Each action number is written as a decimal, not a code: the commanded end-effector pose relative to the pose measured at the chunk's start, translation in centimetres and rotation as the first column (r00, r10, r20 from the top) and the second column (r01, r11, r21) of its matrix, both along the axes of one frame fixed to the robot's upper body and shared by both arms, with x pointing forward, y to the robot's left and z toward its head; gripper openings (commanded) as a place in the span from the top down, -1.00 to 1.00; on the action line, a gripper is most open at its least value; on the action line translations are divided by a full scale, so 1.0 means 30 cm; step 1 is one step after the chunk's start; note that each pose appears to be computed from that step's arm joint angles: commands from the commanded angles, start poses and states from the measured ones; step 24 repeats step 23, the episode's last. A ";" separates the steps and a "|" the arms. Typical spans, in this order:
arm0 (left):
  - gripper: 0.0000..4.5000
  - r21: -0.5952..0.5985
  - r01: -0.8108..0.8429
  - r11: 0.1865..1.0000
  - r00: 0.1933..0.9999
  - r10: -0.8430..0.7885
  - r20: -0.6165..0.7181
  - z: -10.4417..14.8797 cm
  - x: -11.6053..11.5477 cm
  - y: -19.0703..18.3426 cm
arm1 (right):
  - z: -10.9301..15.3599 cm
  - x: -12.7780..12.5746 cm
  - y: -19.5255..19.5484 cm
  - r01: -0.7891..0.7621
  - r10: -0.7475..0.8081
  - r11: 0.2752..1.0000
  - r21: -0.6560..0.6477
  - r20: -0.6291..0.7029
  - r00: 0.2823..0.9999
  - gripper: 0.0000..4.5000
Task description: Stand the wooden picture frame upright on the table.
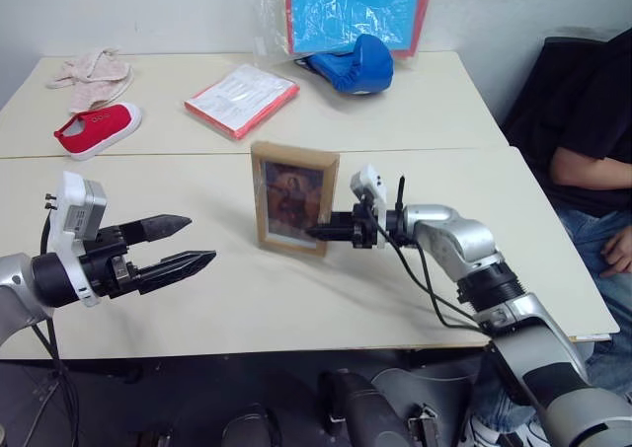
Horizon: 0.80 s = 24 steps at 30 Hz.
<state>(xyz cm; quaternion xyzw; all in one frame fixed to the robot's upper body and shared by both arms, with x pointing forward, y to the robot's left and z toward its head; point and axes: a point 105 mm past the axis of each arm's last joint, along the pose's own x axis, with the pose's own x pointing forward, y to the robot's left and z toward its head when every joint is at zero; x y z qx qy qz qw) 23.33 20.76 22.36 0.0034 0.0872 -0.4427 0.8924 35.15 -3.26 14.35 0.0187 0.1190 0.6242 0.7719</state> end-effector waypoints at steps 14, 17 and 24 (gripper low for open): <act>-1.00 0.022 0.060 0.998 0.997 -0.061 0.051 0.048 0.035 0.018 | 0.303 -0.135 -0.340 -0.028 0.049 0.991 -0.127 0.163 0.985 -0.99; -1.00 0.102 0.086 0.991 0.993 -0.094 0.078 0.056 0.035 0.029 | 0.412 -0.181 -0.437 -0.022 0.033 0.996 -0.081 0.141 0.989 -0.99; -1.00 0.209 0.124 0.970 0.976 -0.158 0.152 0.116 0.062 0.035 | 0.403 -0.212 -0.456 -0.012 0.024 0.997 -0.081 0.145 0.989 -0.99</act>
